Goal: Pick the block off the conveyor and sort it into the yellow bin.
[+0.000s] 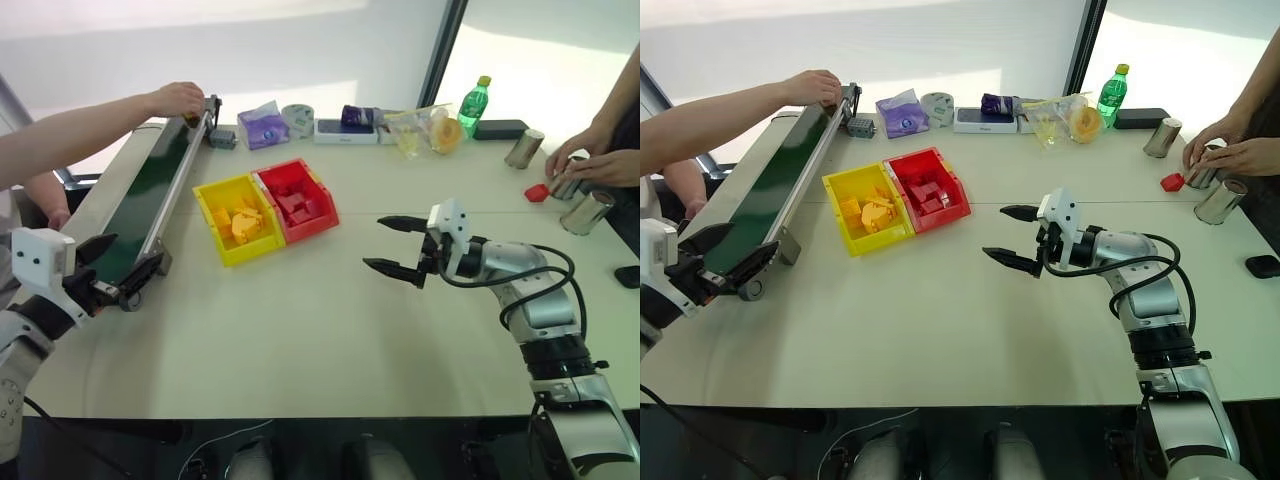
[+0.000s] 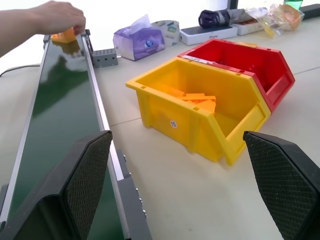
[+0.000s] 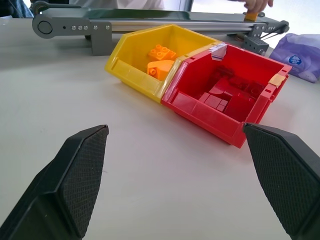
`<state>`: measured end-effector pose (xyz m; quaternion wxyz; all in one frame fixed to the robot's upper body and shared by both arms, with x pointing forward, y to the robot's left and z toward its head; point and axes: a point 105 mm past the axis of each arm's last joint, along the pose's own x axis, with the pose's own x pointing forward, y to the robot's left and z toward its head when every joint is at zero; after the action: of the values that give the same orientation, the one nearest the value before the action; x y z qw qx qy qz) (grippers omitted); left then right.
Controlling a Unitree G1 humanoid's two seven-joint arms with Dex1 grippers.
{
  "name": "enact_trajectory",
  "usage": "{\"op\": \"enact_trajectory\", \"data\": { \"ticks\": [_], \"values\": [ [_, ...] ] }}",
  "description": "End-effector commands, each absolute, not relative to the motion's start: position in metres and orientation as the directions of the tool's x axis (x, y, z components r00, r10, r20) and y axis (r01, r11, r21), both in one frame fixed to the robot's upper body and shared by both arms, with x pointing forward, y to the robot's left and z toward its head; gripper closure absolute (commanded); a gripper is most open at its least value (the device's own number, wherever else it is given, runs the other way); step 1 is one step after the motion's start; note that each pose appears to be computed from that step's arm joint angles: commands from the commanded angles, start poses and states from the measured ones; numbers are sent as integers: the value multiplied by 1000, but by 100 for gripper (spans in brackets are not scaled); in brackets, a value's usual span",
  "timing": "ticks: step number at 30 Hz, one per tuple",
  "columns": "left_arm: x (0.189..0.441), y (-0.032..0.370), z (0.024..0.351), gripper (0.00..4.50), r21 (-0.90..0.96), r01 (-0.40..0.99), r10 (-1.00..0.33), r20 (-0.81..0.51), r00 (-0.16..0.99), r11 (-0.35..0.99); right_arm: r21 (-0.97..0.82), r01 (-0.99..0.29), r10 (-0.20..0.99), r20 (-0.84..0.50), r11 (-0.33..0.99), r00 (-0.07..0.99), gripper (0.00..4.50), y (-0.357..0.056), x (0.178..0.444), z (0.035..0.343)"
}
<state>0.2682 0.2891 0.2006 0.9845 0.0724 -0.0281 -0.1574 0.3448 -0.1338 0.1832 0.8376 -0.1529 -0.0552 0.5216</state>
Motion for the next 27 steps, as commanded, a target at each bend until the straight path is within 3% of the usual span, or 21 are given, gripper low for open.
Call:
{"op": "enact_trajectory", "data": {
  "ticks": [1,27],
  "values": [
    [265,293,212,6,158,289,-303,77,950,944,-353,-842,894,-34,407,447,0,-133,343,196],
    [256,312,212,6,173,144,-170,147,974,974,-348,-852,901,-42,391,431,0,-130,344,197]
  ]
}}
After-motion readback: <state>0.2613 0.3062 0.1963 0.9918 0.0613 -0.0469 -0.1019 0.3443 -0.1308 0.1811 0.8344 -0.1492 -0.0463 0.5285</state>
